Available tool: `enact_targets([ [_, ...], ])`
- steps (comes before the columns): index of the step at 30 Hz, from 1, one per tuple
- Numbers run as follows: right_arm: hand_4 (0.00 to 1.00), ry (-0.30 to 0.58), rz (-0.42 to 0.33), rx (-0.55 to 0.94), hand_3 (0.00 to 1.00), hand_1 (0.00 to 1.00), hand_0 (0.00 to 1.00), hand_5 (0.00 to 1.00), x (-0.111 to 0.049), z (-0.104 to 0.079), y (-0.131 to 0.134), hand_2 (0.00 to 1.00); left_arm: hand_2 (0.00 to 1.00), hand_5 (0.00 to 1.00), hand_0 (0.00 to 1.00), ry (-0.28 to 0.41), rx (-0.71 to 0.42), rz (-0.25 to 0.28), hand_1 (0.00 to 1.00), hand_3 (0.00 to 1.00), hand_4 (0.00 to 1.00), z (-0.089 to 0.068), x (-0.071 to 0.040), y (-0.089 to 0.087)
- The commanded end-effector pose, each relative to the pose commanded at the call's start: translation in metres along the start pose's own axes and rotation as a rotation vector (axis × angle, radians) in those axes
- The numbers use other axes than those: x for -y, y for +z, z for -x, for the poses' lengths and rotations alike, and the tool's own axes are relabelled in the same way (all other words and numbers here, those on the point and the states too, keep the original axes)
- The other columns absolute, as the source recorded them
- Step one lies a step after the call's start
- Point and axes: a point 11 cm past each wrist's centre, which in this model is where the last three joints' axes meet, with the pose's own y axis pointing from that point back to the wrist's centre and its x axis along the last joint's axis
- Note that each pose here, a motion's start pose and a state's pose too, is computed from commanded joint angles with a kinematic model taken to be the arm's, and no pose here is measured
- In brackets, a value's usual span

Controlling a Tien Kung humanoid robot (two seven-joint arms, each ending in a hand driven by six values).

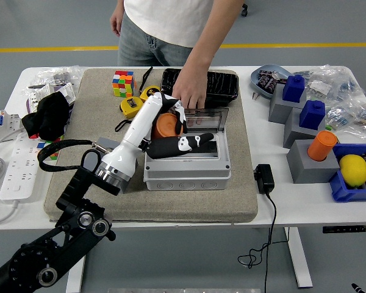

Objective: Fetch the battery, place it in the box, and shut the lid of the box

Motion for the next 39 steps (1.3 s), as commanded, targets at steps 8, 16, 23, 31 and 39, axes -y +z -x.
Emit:
enact_targets([
  [8,0.998,0.004,0.001,-0.009,0.647,0.689,0.779,0.884,0.0,-0.001,0.001,0.661,0.002,0.404,0.056,-0.127,0.048,-0.025,0.002,0.002,0.941,0.034,0.001,-0.024],
  [16,0.998,0.002,-0.003,-0.017,0.645,0.689,0.778,0.88,0.0,-0.002,-0.001,0.662,0.002,0.41,0.056,-0.151,0.109,-0.046,0.002,0.002,0.938,0.04,0.012,-0.044],
  [23,0.998,0.003,-0.004,-0.021,0.642,0.689,0.779,0.874,0.0,-0.003,-0.001,0.662,0.004,0.415,0.057,-0.115,0.152,-0.071,0.002,0.002,0.935,0.033,0.024,-0.06],
  [31,0.998,0.0,-0.004,-0.024,0.639,0.688,0.779,0.865,0.0,-0.002,-0.002,0.662,0.005,0.419,0.057,-0.087,0.218,-0.093,0.002,0.002,0.933,0.023,0.036,-0.074],
  [39,0.998,-0.001,-0.003,-0.025,0.636,0.687,0.778,0.861,0.0,-0.002,-0.002,0.662,0.009,0.443,0.069,-0.122,0.304,-0.109,0.002,0.011,0.943,0.022,0.035,-0.087],
])
